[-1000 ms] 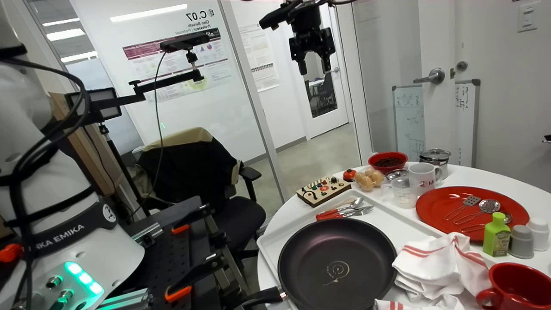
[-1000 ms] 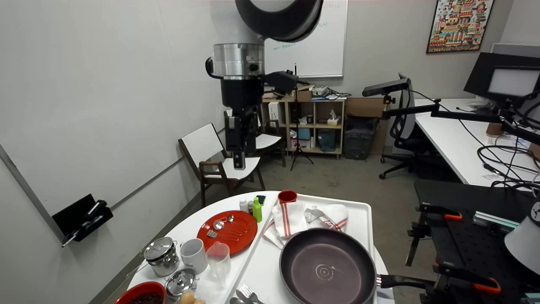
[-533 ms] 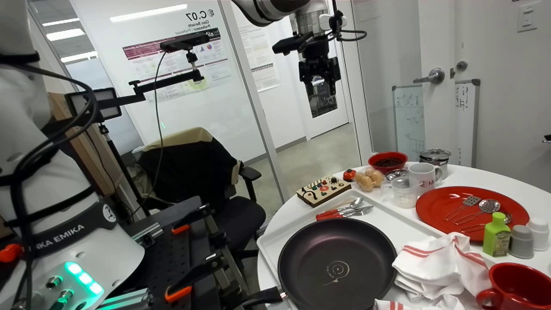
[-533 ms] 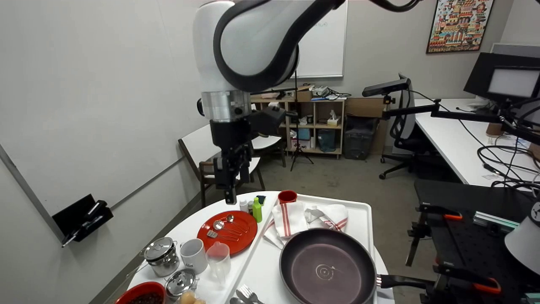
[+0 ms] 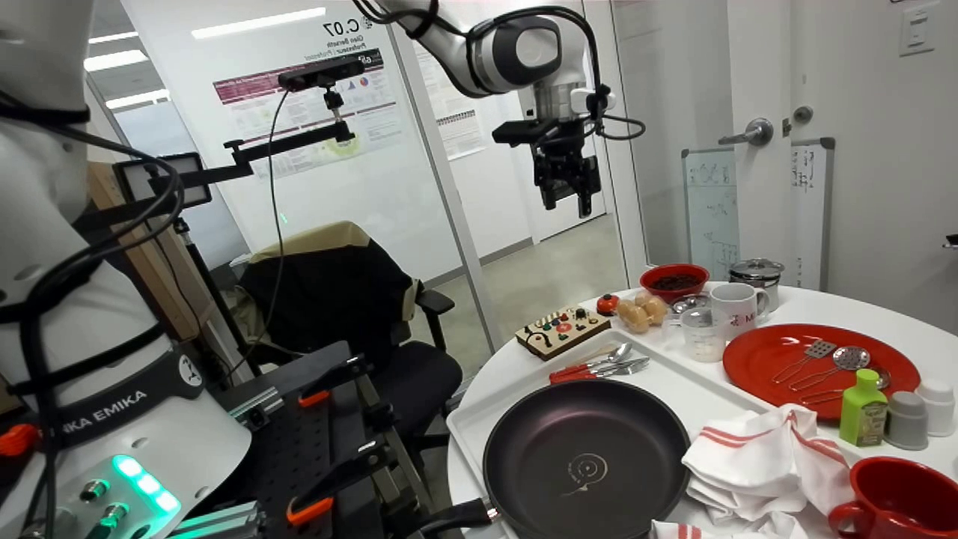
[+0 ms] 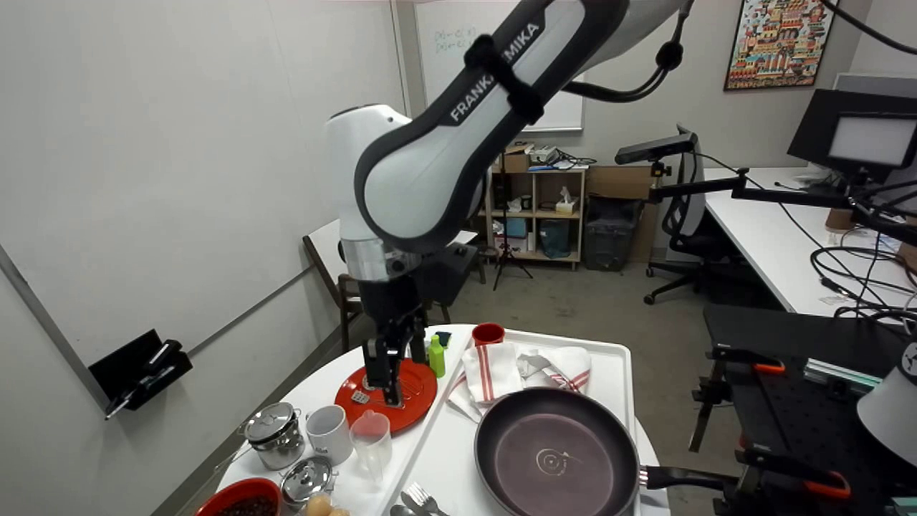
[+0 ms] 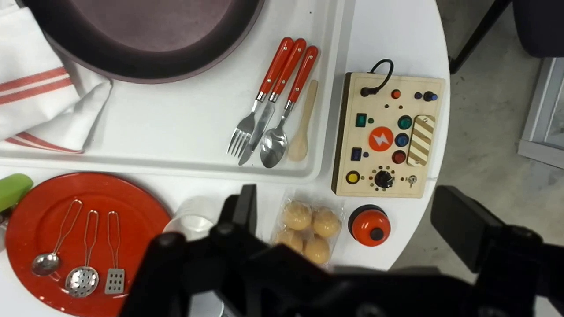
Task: Put the fork and knife in the red cup and move it to the right
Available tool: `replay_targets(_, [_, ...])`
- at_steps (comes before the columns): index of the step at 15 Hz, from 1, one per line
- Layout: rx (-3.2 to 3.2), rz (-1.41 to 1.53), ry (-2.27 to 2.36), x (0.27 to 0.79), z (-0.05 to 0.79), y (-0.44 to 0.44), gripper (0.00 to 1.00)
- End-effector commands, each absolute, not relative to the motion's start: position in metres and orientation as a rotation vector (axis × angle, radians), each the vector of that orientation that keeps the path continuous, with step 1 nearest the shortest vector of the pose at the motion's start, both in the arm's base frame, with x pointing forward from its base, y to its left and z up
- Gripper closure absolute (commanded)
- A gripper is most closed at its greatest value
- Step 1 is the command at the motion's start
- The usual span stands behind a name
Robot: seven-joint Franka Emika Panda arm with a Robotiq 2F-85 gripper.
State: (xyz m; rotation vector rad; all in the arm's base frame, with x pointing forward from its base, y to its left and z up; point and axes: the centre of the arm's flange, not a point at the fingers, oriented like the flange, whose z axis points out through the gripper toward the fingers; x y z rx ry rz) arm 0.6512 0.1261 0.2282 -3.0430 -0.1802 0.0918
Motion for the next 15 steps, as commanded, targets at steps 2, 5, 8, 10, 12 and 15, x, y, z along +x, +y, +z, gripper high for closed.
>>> replay_targets(2, [-3.067, 0.141, -0.123, 0.666, 0.179, 0.137, 0.00])
replay_targets(5, [-3.076, 0.182, -0.109, 0.661, 0.151, 0.141, 0.00])
replay_targets(8, [-3.092, 0.221, -0.099, 0.655, 0.125, 0.140, 0.00])
replay_targets(10, [-3.112, 0.244, -0.095, 0.654, 0.108, 0.137, 0.00])
replay_targets(12, [-3.141, 0.262, -0.088, 0.656, 0.093, 0.130, 0.00])
replay_targets(15, [-3.169, 0.275, -0.078, 0.661, 0.075, 0.120, 0.00])
